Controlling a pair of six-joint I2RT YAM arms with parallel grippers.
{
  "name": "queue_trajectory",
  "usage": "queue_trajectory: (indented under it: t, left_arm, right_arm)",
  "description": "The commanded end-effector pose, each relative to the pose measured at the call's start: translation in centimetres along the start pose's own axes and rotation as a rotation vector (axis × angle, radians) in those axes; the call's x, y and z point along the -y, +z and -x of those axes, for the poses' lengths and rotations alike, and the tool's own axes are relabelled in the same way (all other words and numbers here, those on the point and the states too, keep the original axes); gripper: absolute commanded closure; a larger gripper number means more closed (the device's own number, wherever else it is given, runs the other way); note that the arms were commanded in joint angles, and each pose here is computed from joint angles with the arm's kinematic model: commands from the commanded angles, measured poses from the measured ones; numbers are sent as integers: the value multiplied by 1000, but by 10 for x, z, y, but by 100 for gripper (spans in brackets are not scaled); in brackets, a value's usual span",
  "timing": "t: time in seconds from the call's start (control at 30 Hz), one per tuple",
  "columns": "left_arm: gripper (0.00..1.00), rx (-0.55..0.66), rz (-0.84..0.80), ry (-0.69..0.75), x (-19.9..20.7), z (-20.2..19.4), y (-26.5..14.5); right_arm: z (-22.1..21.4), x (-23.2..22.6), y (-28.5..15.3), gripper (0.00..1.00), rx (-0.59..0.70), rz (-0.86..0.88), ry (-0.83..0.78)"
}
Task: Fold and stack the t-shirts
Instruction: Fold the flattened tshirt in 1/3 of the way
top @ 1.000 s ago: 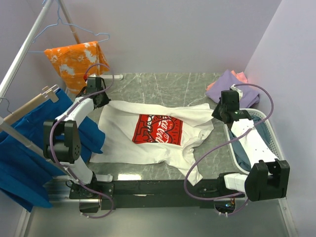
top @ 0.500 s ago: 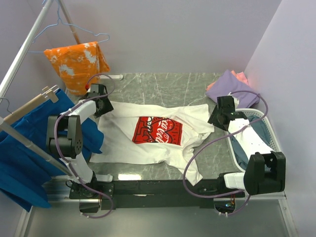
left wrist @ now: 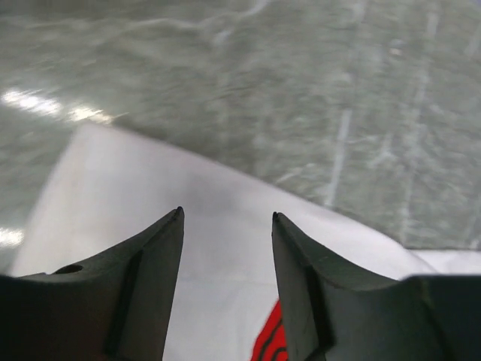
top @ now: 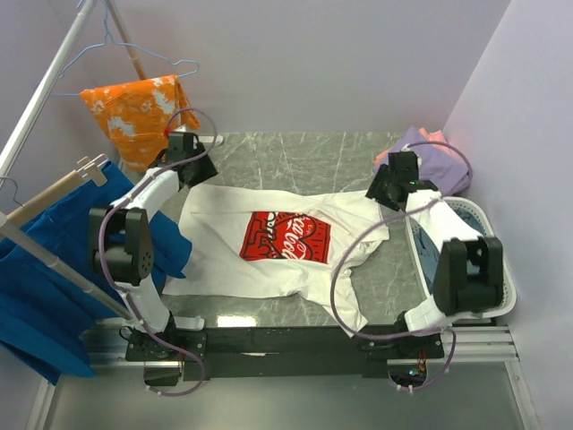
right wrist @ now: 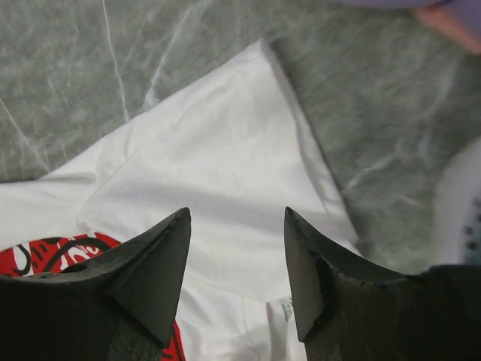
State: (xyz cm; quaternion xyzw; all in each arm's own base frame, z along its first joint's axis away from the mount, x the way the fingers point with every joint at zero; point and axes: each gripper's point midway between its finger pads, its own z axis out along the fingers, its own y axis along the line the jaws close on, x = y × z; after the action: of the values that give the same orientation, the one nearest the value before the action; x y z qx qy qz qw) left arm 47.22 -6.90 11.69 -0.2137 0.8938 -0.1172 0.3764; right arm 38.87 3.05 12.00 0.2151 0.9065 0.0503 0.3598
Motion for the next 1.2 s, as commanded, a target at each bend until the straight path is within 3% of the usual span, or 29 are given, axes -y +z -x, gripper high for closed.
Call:
queue_trajectory:
  t: [0.0,0.47,0.77,1.0,1.17]
  left_arm:
    - [48,-66,-170,35,50,-16,17]
    - [56,-205,10,62,1,-77,86]
    - [55,-200,58,36,-17,-52,130]
    - [52,-199,15,10,-9,-33,147]
    - [52,-162,-66,15,9,-19,137]
  right_arm:
    - [-9,-32,30,41,-79,127,30]
    - [-22,-39,113,40,-237,17,34]
    - [32,-78,167,39,-252,21,-1]
    - [80,-119,190,36,-158,142,-20]
    - [128,-142,153,31,9,261,-69]
